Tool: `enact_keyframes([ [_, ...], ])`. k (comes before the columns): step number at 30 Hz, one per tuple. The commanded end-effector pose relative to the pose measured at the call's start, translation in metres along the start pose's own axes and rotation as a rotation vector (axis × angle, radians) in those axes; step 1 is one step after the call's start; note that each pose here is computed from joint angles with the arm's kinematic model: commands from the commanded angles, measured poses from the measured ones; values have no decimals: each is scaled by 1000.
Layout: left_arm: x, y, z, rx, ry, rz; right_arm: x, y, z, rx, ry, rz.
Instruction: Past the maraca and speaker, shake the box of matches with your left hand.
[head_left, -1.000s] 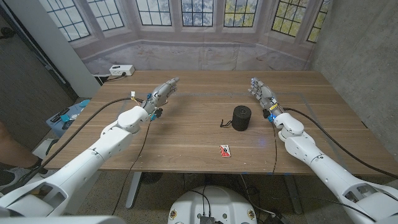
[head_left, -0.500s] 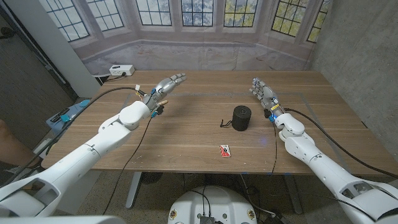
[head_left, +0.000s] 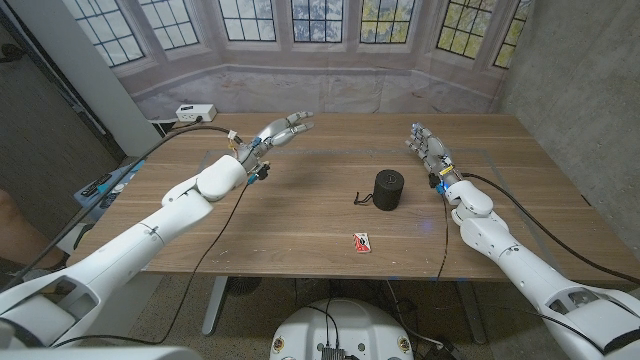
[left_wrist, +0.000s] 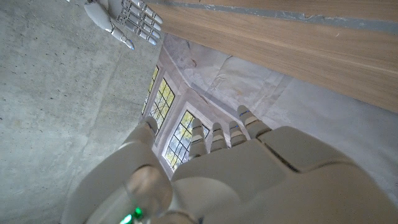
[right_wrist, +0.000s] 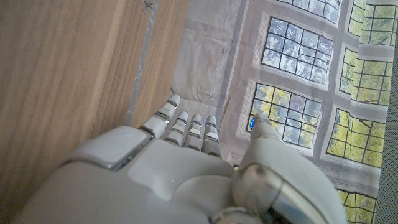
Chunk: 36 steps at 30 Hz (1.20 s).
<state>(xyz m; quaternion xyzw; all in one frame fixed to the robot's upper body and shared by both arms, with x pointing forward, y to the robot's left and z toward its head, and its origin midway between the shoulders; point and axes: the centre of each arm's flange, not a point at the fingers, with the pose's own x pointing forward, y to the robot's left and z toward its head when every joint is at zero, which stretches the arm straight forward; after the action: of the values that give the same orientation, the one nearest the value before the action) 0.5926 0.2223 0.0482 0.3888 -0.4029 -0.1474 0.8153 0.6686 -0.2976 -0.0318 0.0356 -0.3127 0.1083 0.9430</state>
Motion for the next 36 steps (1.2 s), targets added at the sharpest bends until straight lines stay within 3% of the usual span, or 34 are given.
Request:
enact_keyframes([
  [1,12,-2,6,61,-59,-116,-2,-2,0,0,-9,-21],
  [18,40,-6,19,86,-132,-342,-17,-8,-1,0,-21,-71],
  [26,48,-9,27,127,-164,-429,-27,-11,1,-5,-16,-87],
  [36,56,-12,35,197,-209,-530,-29,-11,4,-8,-20,-93],
])
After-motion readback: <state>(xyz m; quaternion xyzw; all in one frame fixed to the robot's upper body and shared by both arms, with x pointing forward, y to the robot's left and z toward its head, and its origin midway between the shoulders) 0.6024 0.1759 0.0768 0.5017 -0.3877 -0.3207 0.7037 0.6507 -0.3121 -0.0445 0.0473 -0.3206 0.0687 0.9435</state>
